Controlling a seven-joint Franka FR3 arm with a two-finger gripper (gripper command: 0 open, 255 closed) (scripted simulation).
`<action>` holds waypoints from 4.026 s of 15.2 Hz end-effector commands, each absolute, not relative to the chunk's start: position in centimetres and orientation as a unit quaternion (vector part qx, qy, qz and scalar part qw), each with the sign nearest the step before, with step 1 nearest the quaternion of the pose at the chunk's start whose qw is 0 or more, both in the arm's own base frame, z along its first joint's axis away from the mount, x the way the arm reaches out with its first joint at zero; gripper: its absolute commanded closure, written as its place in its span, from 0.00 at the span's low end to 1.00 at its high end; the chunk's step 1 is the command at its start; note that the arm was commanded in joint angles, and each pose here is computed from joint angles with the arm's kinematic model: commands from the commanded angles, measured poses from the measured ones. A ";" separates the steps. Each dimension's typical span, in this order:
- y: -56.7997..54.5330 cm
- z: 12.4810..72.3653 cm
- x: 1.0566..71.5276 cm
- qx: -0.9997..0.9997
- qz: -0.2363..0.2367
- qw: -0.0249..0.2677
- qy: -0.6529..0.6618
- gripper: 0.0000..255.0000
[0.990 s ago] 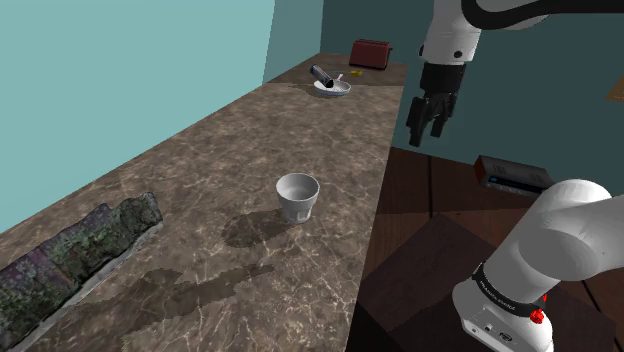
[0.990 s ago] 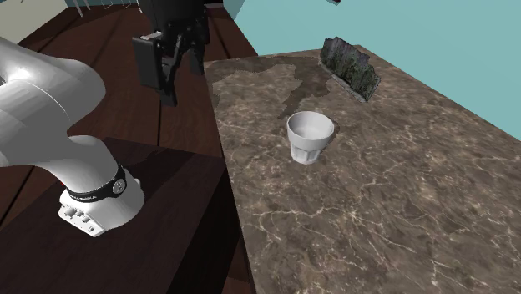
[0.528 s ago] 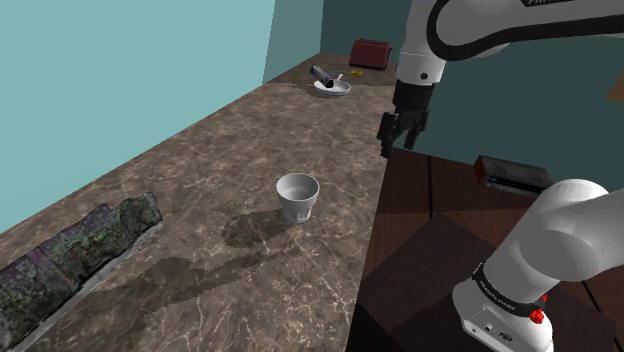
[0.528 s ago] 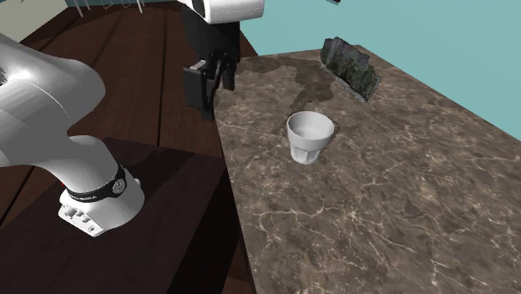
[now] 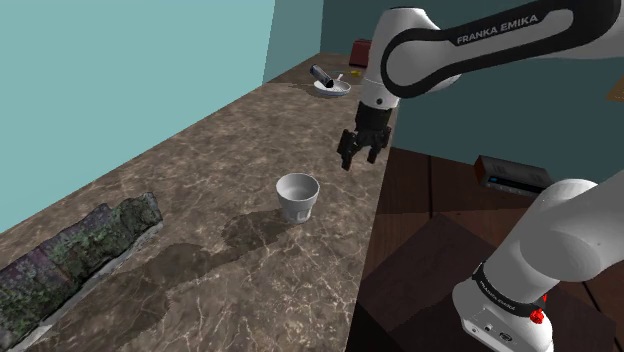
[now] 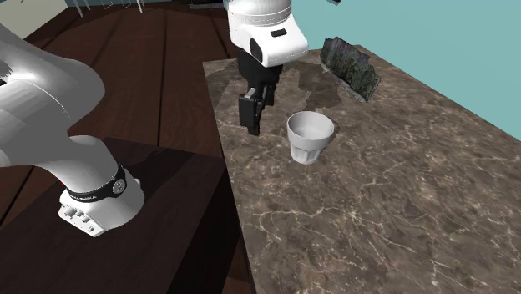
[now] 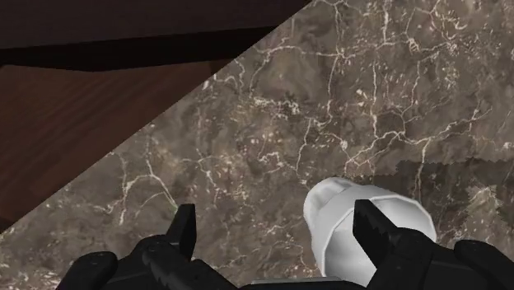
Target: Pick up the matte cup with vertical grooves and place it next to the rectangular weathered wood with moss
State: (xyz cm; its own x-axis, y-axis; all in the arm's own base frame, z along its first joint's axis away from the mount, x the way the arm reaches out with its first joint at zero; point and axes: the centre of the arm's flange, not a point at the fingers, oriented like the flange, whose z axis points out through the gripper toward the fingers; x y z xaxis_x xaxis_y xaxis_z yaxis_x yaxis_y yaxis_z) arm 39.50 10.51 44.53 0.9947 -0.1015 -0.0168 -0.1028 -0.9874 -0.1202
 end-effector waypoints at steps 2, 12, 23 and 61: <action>12.1 42.1 42.0 -0.996 -0.011 0.069 0.062 0.00; 15.8 36.1 47.7 -0.992 -0.044 0.085 0.085 0.00; 16.2 33.8 47.9 -0.992 -0.044 0.085 0.085 0.00; 16.2 48.0 47.9 -0.992 -0.044 0.085 0.085 1.00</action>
